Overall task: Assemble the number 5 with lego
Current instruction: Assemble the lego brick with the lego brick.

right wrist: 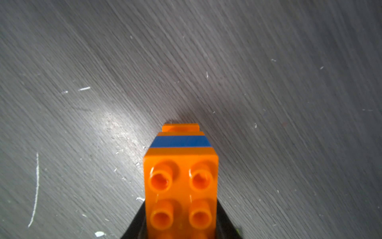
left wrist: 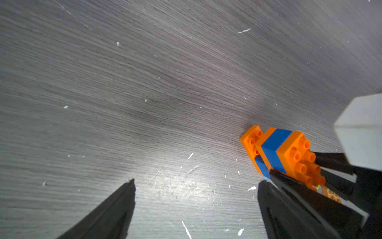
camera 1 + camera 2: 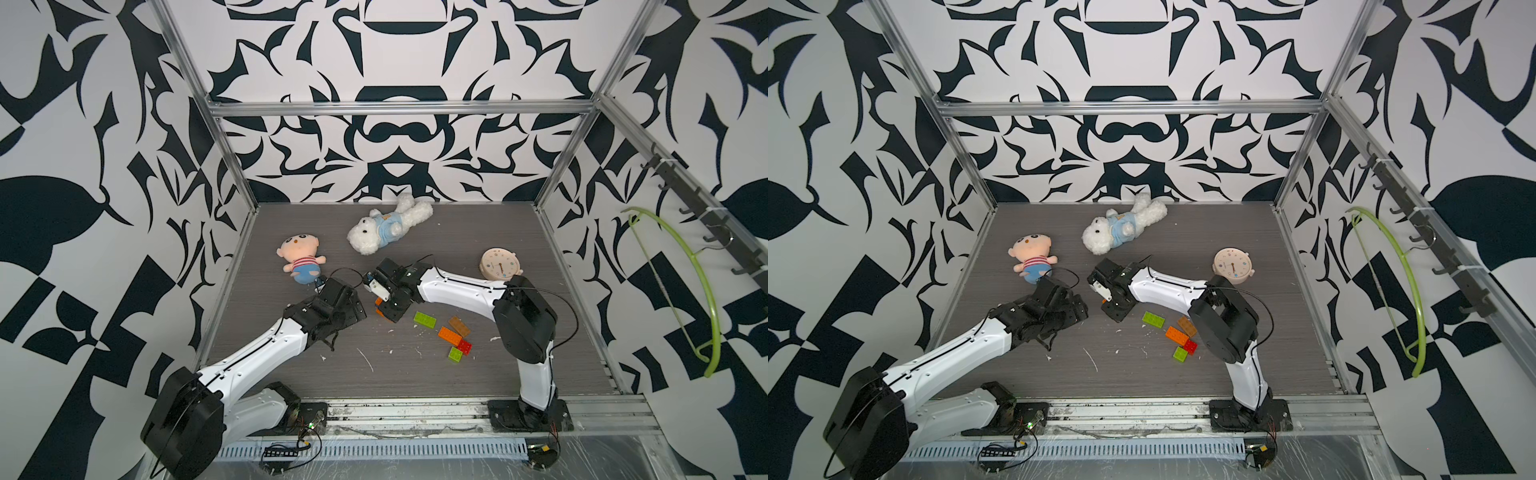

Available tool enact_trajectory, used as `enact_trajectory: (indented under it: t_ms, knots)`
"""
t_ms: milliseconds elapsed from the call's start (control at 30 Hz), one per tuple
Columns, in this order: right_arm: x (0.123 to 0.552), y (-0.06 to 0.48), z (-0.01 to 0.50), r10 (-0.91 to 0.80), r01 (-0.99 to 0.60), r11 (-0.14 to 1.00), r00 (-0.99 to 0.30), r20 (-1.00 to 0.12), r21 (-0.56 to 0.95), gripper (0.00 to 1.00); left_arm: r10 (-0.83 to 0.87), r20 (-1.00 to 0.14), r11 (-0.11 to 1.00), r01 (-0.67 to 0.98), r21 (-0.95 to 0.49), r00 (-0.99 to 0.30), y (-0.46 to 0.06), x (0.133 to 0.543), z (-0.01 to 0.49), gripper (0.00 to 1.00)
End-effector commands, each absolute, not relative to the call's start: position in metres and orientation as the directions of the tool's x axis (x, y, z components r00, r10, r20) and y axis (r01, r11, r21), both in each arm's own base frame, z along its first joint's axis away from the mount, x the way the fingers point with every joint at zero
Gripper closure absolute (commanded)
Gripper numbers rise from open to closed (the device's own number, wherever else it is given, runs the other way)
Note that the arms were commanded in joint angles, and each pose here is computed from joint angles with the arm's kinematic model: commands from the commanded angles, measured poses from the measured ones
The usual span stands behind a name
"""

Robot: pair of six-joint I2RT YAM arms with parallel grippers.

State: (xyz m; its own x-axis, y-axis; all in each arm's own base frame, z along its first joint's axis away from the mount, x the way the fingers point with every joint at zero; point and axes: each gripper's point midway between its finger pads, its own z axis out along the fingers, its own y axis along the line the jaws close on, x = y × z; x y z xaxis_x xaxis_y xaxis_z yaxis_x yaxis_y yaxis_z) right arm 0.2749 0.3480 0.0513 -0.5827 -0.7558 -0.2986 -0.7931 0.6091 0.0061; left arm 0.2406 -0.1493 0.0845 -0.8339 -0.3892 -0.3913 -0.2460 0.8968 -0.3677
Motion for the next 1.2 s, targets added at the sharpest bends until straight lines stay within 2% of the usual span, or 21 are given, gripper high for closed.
enact_trajectory:
  t_ms: [0,500,867,1033,1167]
  knots:
    - [0.256,0.319,0.015,-0.784,-0.79,0.613,-0.608,-0.124,-0.002,0.69,-0.386,-0.402,0.899,-0.241,-0.365,-0.831,-0.149,0.243,0.091,0.01]
    - [0.264,0.333,0.04,-0.77,-0.79,0.613,-0.602,-0.21,0.014,0.64,-0.388,-0.406,0.897,-0.239,-0.371,-0.827,-0.149,0.243,0.093,0.01]
    - [0.269,0.341,0.056,-0.757,-0.79,0.613,-0.594,-0.272,0.02,0.53,-0.395,-0.418,0.895,-0.241,-0.375,-0.818,-0.146,0.242,0.097,0.01]
    - [0.271,0.341,0.066,-0.742,-0.786,0.619,-0.588,-0.322,0.01,0.5,-0.393,-0.42,0.895,-0.236,-0.378,-0.818,-0.147,0.243,0.099,0.01]
    - [0.269,0.337,0.083,-0.71,-0.779,0.627,-0.577,-0.404,0.01,0.49,-0.395,-0.418,0.892,-0.231,-0.389,-0.818,-0.149,0.243,0.098,0.01]
